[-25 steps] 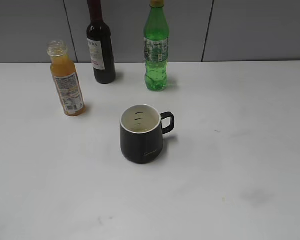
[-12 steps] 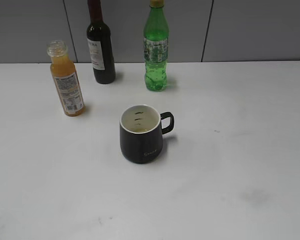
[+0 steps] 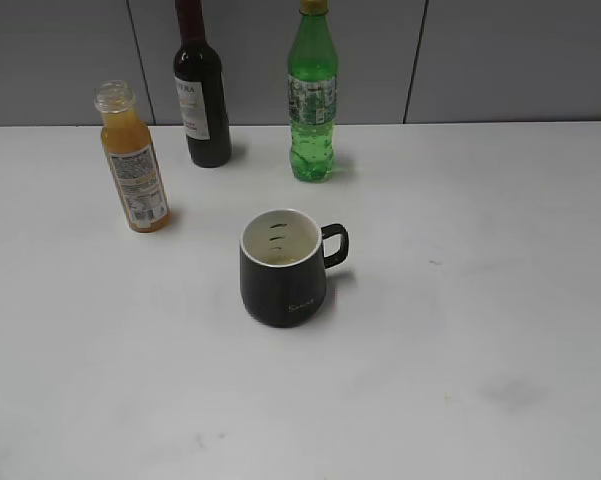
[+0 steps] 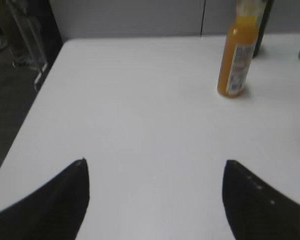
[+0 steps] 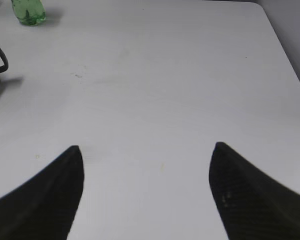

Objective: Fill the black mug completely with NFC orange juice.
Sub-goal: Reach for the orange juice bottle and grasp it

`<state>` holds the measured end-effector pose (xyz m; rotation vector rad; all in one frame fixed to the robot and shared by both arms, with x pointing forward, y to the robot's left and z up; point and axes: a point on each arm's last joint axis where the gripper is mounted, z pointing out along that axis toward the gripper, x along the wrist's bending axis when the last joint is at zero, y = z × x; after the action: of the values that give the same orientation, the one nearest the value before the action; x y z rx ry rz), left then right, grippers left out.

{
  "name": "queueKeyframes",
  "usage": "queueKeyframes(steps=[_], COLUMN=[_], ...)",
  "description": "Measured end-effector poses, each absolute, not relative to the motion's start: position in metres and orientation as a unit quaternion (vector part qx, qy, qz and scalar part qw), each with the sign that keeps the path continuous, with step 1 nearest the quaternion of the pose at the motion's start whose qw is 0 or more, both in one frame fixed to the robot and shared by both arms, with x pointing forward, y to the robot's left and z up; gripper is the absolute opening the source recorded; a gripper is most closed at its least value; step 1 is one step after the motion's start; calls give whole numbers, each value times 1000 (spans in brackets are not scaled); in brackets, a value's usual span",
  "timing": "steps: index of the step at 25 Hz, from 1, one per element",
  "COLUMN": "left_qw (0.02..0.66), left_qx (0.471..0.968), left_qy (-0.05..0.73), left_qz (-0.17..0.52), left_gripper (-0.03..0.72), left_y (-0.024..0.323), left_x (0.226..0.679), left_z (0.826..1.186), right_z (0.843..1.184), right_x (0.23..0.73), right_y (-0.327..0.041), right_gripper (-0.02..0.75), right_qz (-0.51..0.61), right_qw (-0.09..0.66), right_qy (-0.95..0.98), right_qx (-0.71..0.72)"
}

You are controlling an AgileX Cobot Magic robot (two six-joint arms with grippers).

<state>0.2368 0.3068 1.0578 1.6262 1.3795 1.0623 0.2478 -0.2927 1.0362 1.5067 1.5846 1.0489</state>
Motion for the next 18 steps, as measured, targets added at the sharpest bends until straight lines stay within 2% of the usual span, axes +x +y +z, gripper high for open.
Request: queueKeyframes(steps=[5, 10, 14, 18], left_qw=[438, 470, 492, 499], left_qx=[583, 564, 551, 551], left_qy=[486, 457, 437, 448], left_qz=[481, 503, 513, 496], left_gripper=[642, 640, 634, 629], left_y=[304, 296, 290, 284], left_x=[258, 315, 367, 419], left_z=[1084, 1096, 1085, 1063], right_z=[1036, 1036, 1036, 1036], right_x=[248, 248, 248, 248], right_y=[-293, -293, -293, -293], right_gripper=[591, 591, 591, 591], right_qz=[405, 405, 405, 405], right_qw=[351, 351, 351, 351], right_qy=[612, 612, 612, 612], right_qx=[582, 582, 582, 582])
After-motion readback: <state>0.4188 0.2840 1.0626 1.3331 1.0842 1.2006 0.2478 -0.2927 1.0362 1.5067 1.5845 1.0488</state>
